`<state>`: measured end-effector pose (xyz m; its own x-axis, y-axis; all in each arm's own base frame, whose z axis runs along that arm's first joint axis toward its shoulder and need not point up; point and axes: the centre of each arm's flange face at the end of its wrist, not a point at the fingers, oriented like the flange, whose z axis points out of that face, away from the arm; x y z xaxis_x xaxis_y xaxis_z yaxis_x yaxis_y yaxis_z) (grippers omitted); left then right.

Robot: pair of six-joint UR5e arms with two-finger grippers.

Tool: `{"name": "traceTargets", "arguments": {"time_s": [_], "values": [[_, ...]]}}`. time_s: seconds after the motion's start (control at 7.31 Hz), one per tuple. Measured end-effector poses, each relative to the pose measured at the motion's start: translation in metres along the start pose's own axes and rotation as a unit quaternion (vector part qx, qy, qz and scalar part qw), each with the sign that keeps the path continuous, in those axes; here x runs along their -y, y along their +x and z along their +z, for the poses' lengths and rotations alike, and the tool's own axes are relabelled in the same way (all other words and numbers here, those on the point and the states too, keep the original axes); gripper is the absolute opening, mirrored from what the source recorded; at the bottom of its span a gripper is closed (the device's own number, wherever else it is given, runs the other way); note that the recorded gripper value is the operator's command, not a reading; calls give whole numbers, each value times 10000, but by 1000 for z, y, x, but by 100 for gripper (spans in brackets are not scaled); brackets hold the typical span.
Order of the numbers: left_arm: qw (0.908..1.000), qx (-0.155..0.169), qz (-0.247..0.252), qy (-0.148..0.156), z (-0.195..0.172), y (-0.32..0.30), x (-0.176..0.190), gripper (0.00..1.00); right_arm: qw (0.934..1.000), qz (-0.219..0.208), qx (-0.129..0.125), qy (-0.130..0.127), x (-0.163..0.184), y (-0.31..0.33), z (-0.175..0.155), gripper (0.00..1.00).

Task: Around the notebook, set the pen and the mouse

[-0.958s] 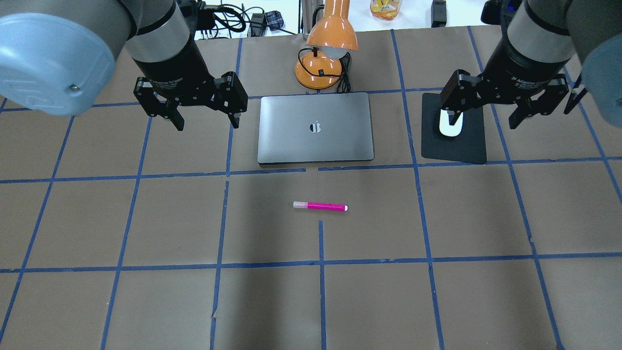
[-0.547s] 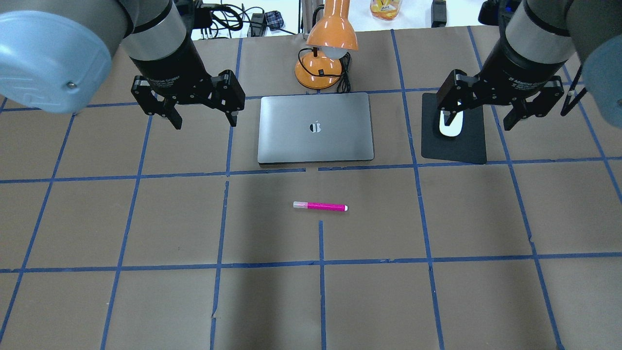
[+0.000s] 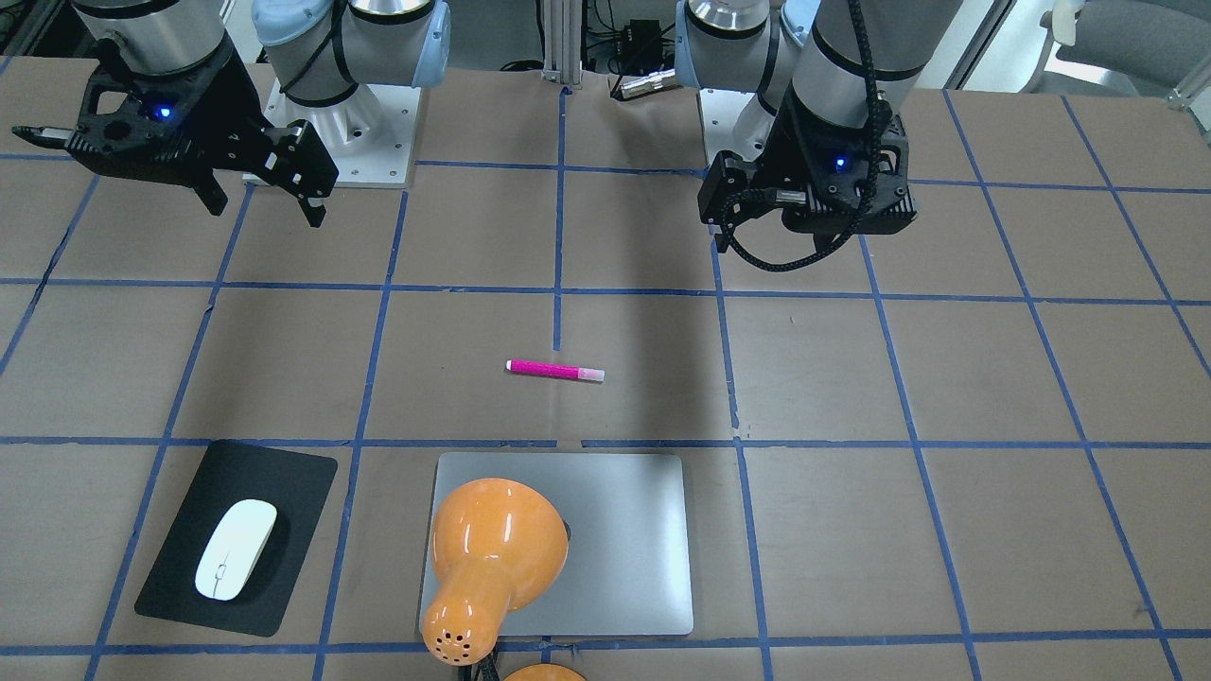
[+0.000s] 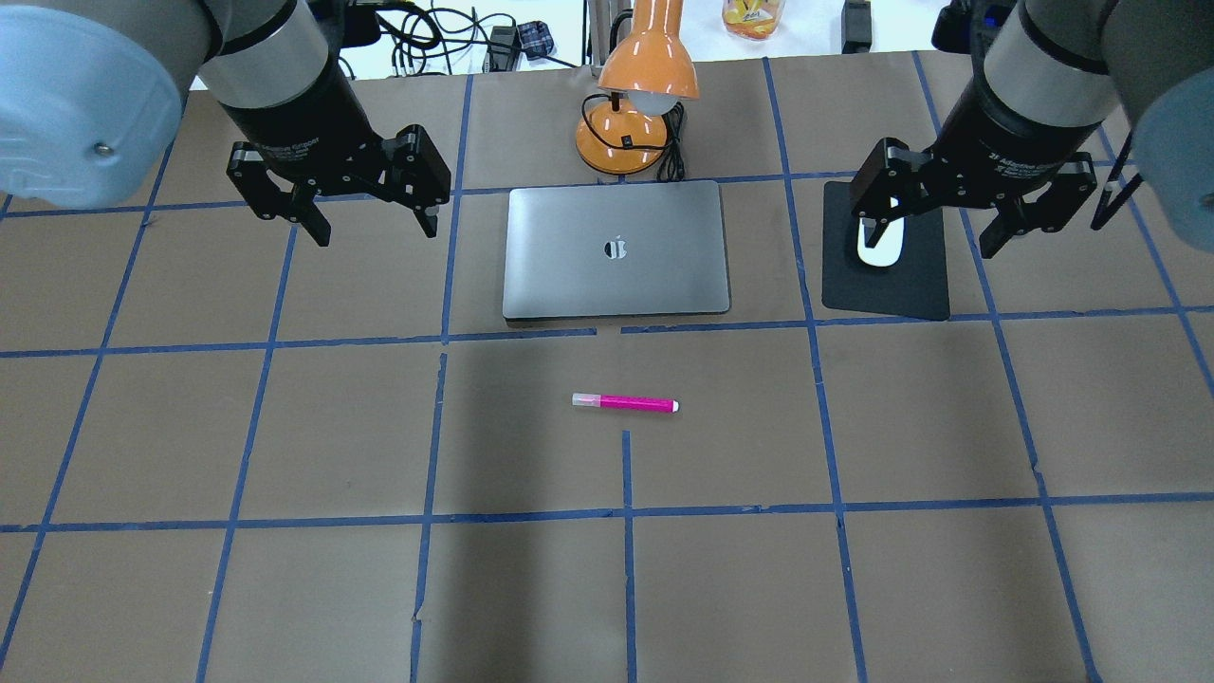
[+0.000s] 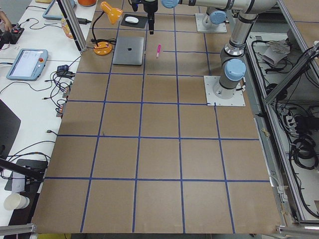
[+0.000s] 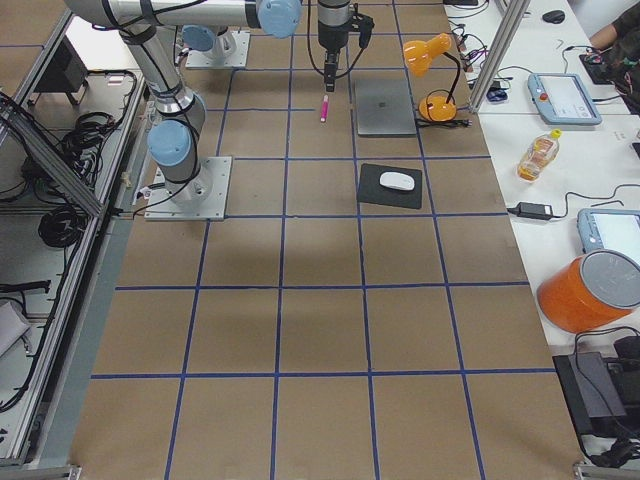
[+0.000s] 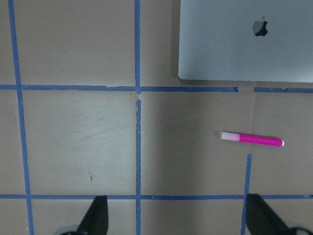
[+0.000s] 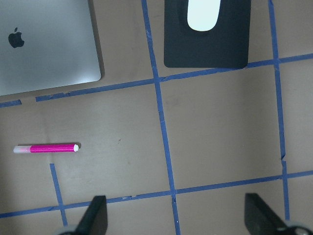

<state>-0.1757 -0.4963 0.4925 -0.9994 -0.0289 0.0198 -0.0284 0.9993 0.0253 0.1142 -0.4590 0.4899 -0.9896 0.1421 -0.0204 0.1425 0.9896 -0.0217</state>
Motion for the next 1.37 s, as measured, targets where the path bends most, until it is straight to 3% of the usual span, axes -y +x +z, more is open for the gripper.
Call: {"name": "traceTargets", "arguments": {"time_s": [1.37], "values": [[10000, 23, -22, 9, -1, -3, -1, 100, 10000, 1, -9, -2, 0, 0, 0, 100]]}}
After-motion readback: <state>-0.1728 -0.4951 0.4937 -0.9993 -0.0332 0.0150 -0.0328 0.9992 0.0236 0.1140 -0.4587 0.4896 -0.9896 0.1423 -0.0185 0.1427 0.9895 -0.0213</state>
